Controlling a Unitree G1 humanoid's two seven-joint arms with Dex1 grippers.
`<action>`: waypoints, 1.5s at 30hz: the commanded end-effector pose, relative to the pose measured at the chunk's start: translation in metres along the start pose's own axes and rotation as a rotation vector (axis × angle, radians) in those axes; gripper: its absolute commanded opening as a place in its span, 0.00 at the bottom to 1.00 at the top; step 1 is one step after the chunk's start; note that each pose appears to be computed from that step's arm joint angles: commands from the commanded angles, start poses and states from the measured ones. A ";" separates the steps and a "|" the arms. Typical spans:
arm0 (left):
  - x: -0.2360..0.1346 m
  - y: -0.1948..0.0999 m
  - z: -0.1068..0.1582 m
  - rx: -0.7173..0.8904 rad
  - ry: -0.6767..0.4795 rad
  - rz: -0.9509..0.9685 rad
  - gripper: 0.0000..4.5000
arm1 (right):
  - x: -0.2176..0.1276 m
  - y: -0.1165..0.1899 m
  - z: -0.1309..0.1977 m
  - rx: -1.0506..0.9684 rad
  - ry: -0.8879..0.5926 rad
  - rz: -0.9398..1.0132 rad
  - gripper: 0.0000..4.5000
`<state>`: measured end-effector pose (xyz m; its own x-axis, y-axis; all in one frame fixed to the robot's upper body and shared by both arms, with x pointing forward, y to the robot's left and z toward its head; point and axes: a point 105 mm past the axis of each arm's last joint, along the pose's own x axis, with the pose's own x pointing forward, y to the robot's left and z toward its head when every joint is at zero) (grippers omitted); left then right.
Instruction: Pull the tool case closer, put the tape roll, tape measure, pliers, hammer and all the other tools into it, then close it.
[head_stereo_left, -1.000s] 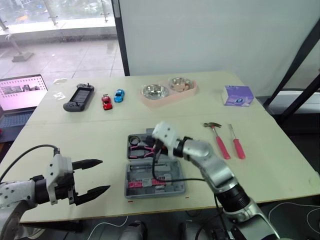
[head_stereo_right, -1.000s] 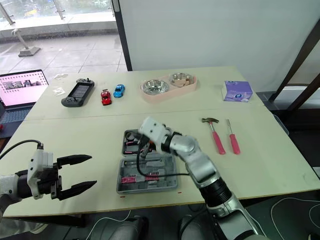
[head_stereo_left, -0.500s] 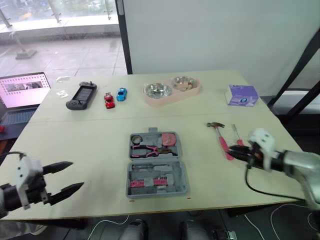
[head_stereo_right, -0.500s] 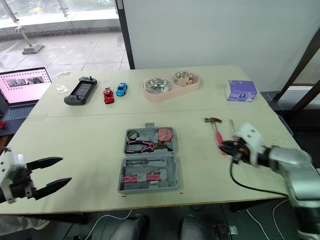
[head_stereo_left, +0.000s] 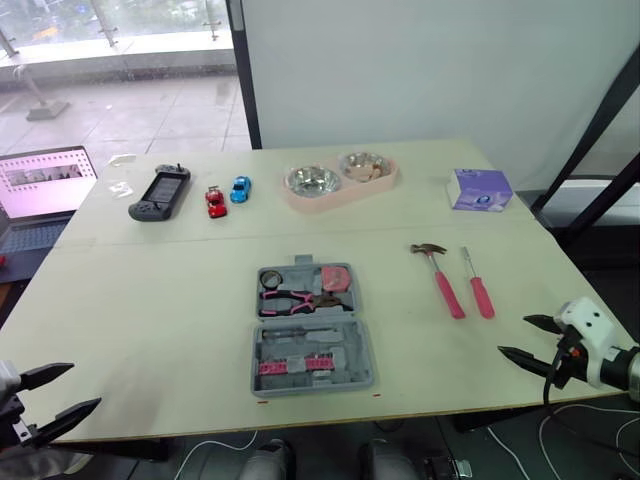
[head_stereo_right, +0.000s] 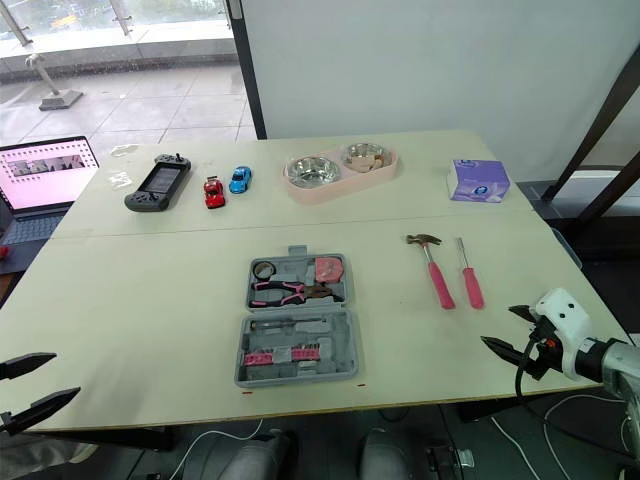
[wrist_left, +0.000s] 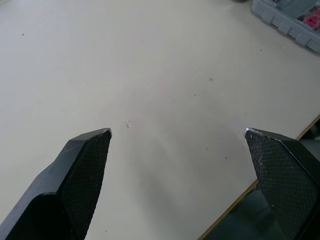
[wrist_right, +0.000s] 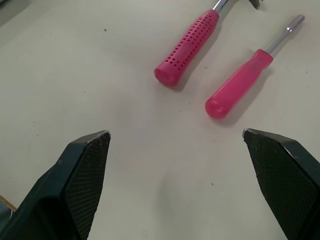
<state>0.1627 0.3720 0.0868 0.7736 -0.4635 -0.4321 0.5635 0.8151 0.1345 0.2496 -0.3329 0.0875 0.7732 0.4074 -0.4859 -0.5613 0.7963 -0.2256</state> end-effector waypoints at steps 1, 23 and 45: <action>0.003 -0.003 0.009 0.037 -0.028 -0.007 1.00 | -0.002 0.001 0.011 -0.015 -0.045 -0.014 0.99; 0.087 -0.123 0.112 0.080 -0.363 -0.352 1.00 | 0.119 0.009 0.093 0.307 0.001 -0.423 0.99; 0.093 -0.129 0.118 0.101 -0.388 -0.312 1.00 | 0.193 -0.021 0.082 0.393 0.165 -0.426 0.13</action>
<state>0.1966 0.1841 0.1308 0.6049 -0.7883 -0.1127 0.7957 0.5929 0.1236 0.4326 -0.2360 0.0654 0.8293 -0.0307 -0.5580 -0.0327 0.9941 -0.1034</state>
